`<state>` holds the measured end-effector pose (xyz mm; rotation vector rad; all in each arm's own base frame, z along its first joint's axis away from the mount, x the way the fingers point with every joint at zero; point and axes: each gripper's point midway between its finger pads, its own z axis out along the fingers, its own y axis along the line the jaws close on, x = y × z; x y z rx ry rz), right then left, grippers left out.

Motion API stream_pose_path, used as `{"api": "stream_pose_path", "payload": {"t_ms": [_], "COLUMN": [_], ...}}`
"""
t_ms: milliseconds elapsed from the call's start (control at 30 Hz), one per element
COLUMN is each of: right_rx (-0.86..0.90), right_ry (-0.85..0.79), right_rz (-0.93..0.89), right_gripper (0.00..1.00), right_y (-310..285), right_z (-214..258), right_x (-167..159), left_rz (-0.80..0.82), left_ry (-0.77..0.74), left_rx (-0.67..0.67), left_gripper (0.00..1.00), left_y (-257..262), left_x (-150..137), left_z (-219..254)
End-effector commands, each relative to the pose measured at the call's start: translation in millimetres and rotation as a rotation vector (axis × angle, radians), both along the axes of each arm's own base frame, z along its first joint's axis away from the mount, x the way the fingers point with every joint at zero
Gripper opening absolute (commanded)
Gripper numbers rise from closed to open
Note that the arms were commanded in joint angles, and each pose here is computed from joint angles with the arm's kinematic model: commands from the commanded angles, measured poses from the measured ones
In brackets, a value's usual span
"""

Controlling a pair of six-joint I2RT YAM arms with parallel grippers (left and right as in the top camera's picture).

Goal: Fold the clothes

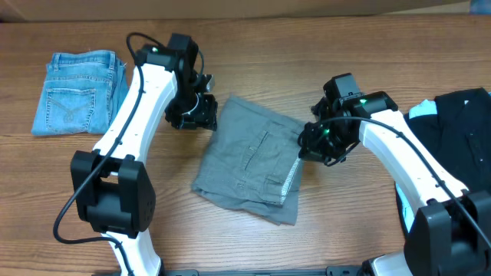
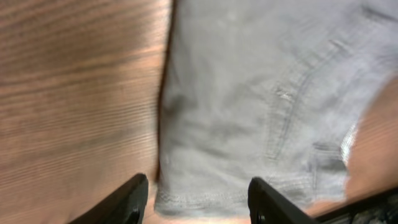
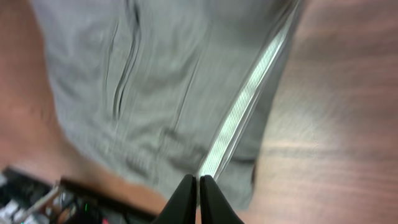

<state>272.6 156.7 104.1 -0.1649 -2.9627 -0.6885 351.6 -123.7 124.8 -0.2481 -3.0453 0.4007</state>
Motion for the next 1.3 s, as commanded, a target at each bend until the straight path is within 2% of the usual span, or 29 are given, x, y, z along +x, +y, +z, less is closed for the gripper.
{"api": "stream_pose_path", "payload": {"t_ms": [0,200,267,400,500,600,800,1033,1267], "right_rx": [0.06,0.06,0.034,0.018,0.035,0.017,0.017,-0.057,0.013], "right_ry": [0.008,0.002,0.02,0.118,0.209,0.255,0.254,0.224,0.031], "right_rz": [0.097,0.215,0.196,0.137,0.138,0.134,0.106,0.053,0.074], "right_gripper": [0.07,0.14,0.18,0.1,0.09,0.09,0.09,0.05,0.07], "right_y": [18,45,49,48,46,38,38,18,33], "right_z": [6,-3,-14,-40,-56,-69,-75,-64,-1], "right_x": [-14,-36,-41,-57,-79,-94,-94,-74,-31], "left_rz": [-0.068,-0.08,-0.095,-0.127,-0.147,-0.139,-0.03,0.035,-0.011], "left_ry": [0.013,0.155,0.192,0.238,0.279,0.307,0.332,0.326,0.212], "left_rx": [-0.034,-0.016,-0.007,0.006,0.02,0.058,0.119,0.065,0.027], "left_gripper": [0.55,0.52,0.51,0.49,0.42,0.4,0.35,0.35,0.37], "left_y": [-8,-8,-10,-16,-17,-9,12,13,4], "left_x": [-11,-45,-56,-73,-90,-107,-124,-106,-59], "left_z": [16,4,-9,-34,-58,-87,-126,-111,-54]}}
